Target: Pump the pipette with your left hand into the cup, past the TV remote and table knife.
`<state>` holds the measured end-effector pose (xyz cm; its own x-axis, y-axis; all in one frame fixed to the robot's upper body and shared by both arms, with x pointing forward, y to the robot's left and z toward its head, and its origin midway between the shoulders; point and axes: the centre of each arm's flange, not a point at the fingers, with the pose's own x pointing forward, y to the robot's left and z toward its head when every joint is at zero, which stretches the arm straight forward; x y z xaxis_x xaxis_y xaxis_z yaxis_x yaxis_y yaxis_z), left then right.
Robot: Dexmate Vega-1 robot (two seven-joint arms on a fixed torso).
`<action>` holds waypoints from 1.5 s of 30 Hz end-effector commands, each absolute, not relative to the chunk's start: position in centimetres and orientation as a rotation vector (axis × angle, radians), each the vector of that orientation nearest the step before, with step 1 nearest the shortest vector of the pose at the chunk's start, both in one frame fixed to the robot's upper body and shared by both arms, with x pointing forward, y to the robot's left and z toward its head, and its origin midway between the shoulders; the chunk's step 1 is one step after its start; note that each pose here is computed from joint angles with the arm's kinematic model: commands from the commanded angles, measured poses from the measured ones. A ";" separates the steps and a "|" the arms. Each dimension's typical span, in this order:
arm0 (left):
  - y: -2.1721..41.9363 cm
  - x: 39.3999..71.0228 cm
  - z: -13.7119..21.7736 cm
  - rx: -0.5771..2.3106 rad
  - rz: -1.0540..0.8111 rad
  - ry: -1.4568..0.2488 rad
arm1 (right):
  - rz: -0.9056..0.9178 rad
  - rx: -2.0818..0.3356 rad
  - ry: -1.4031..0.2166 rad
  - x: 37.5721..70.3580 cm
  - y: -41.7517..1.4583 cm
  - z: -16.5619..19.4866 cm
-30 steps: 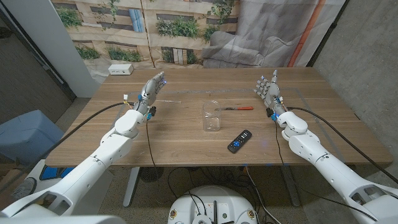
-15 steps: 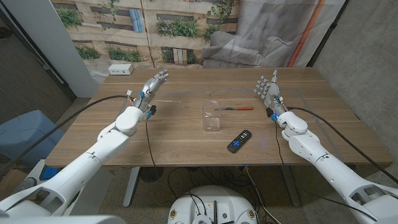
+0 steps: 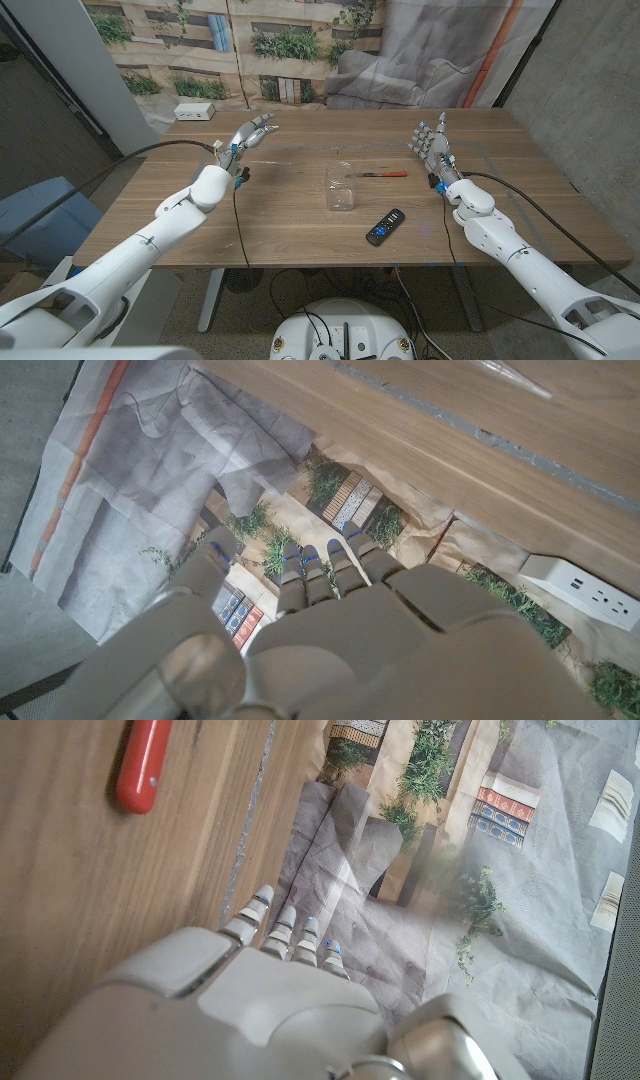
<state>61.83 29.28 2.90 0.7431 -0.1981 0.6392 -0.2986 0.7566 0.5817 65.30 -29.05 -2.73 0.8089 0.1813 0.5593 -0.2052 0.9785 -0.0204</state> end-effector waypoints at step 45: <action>25.8 62.3 8.0 1.801 0.160 -0.887 | 0.206 0.042 -0.594 65.3 -29.1 -2.7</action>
